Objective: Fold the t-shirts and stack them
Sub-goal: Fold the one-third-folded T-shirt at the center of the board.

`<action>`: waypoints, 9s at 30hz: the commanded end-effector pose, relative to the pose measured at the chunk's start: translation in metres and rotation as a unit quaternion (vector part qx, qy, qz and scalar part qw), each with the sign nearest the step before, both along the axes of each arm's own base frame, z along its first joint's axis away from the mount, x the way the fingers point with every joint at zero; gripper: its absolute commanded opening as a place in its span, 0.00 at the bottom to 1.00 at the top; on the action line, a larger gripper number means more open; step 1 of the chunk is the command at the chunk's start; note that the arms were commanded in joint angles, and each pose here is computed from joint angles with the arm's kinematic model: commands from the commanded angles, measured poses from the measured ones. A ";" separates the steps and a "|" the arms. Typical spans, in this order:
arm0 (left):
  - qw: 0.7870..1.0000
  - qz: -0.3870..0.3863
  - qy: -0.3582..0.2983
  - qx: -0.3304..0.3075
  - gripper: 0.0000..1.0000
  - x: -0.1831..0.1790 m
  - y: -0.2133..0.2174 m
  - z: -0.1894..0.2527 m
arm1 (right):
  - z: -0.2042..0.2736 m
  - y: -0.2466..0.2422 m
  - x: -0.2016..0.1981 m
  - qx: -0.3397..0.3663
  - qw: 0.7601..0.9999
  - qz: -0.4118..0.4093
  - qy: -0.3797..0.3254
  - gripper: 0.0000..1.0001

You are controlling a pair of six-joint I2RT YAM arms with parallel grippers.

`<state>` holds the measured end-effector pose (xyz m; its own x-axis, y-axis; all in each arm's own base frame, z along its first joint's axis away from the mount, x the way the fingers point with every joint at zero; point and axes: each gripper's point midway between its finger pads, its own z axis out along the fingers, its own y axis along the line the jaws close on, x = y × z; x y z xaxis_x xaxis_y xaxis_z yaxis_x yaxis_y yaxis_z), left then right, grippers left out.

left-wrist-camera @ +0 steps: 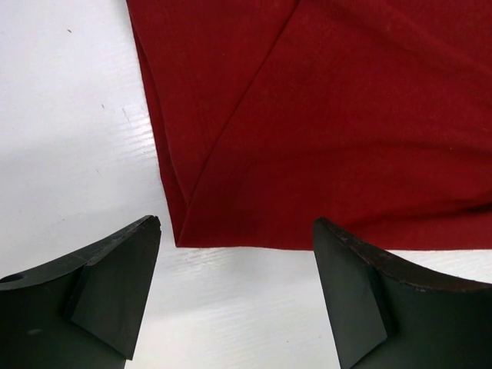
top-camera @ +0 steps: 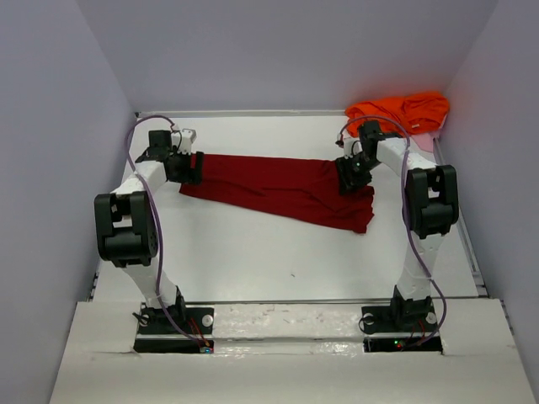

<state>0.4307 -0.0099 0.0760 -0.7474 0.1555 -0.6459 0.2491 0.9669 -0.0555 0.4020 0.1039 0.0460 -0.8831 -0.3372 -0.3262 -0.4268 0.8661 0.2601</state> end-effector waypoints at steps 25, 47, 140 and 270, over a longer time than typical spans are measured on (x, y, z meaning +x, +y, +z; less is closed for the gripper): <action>0.998 0.053 -0.032 0.006 0.88 0.014 0.010 -0.024 | 0.013 0.004 -0.006 0.013 0.999 0.025 -0.024 0.49; 0.999 0.014 -0.031 -0.009 0.87 0.025 -0.006 -0.012 | 0.010 -0.003 -0.005 -0.004 0.999 0.026 -0.029 0.49; 0.995 -0.091 0.019 -0.039 0.58 0.050 -0.059 -0.040 | 0.006 -0.005 -0.008 -0.011 0.999 0.026 -0.023 0.44; 0.998 -0.052 -0.009 0.024 0.00 0.060 -0.039 -0.016 | 0.005 -0.004 -0.012 -0.007 0.999 0.036 -0.018 0.44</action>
